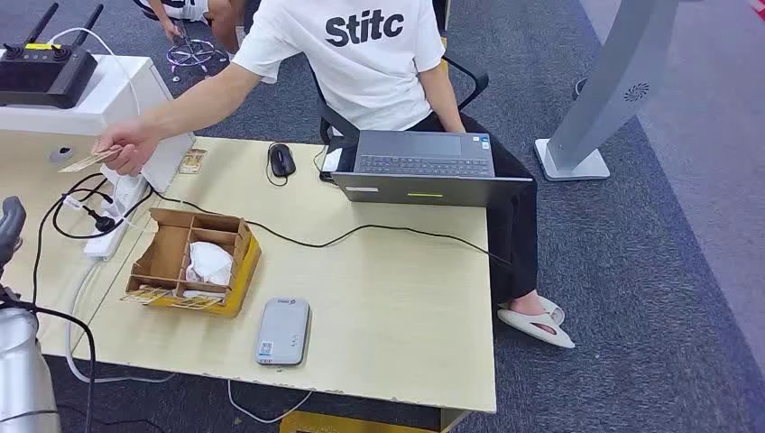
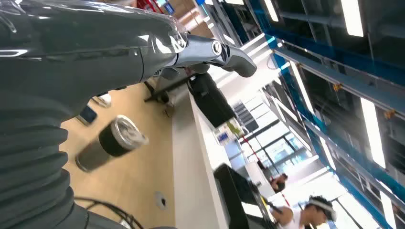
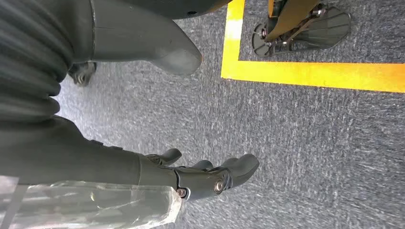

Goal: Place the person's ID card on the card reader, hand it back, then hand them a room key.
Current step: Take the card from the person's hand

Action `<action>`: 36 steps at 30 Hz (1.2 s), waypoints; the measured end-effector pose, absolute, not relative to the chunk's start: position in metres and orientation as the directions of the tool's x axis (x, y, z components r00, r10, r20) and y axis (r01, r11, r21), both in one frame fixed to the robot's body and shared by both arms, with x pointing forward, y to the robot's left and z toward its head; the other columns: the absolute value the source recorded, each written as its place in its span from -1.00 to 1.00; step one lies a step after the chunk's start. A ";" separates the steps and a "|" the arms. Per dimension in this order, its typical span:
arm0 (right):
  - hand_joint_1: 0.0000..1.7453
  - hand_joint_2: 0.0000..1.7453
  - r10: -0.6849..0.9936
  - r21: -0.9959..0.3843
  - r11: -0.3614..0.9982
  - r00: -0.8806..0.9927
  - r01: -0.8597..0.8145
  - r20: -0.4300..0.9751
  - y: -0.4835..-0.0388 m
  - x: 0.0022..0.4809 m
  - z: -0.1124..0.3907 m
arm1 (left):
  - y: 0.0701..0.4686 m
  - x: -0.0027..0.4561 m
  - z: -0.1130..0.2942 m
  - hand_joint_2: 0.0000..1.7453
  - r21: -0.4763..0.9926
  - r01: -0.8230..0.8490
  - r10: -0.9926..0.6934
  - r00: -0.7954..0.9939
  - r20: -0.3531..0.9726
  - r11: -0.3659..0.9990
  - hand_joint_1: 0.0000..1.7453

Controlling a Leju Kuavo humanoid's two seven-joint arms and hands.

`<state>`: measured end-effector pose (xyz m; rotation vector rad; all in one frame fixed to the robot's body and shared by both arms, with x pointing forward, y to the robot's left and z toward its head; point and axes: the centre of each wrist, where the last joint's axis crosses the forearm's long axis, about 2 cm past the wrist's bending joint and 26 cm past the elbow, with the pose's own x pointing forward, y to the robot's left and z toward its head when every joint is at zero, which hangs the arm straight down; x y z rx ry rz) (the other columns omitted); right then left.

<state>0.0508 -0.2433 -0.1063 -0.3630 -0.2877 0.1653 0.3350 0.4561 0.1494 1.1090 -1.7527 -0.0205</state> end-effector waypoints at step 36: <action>-1.00 1.00 0.221 -0.351 0.927 0.949 -0.133 0.226 -0.247 0.052 -0.107 | 0.387 0.364 0.134 1.00 0.756 -0.465 -0.866 -0.050 0.498 0.461 1.00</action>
